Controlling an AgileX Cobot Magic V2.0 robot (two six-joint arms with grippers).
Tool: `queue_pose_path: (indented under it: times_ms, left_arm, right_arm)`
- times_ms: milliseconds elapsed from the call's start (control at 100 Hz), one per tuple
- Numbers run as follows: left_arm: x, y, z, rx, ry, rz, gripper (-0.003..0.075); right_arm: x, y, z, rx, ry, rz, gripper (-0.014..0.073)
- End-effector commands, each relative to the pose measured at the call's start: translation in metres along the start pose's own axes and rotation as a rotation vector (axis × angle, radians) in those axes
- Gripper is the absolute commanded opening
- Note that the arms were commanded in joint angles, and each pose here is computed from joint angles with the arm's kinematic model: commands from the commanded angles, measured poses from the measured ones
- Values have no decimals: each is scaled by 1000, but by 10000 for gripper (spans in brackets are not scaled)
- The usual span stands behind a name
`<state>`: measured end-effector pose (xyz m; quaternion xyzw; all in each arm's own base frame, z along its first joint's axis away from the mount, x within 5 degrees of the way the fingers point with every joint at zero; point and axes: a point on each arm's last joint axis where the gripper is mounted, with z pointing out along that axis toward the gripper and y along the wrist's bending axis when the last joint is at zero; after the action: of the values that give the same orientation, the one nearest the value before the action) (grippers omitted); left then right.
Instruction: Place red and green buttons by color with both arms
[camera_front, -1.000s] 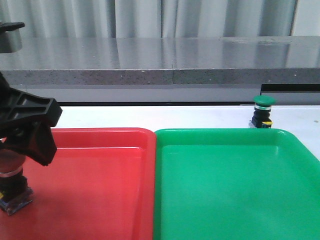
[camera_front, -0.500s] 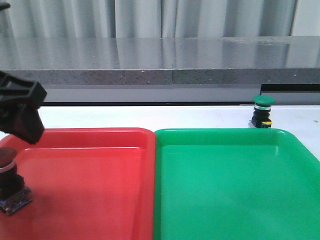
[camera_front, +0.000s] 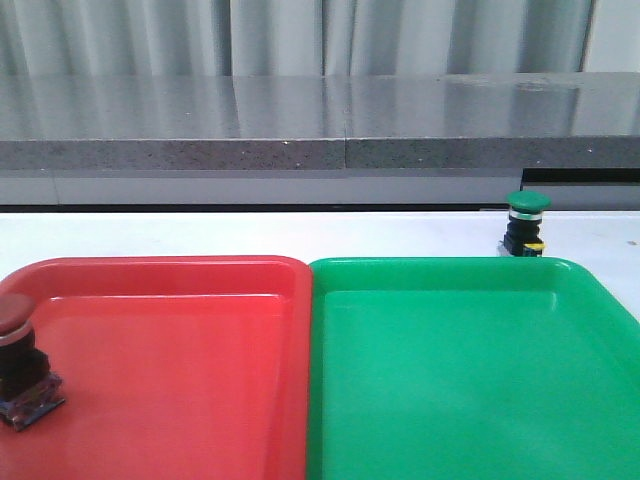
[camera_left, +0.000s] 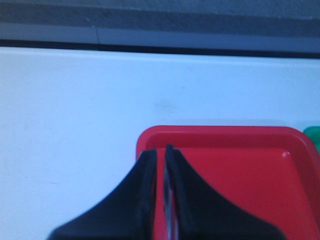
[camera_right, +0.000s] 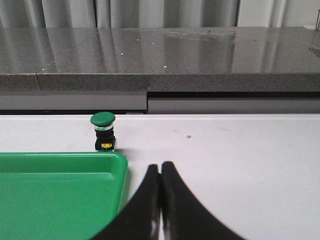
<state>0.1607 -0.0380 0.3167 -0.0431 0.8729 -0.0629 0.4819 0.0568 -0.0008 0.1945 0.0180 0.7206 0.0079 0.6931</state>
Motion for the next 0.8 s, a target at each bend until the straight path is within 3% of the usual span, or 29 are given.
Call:
queue_pose_path:
  times_ms: [0,220,460,790]
  left_arm:
    - [-15,6,-23,7,-126,-13,-20]
    - [-14,19,-58,-3,-231,-52,-20]
    - [-5,27,-71,-14,-257,-58,-20]
    - [29,34,-84,92,-406,-52,-20]
  right_arm:
    - [-15,1,-4,-3,-126,-3,-55]
    - [-15,1,-4,-3,-126,-3,-55]
    - [-15,1,-4,-3,-126,-3,-55]
    - [-15,1,-4,-3,-126,-3,-55]
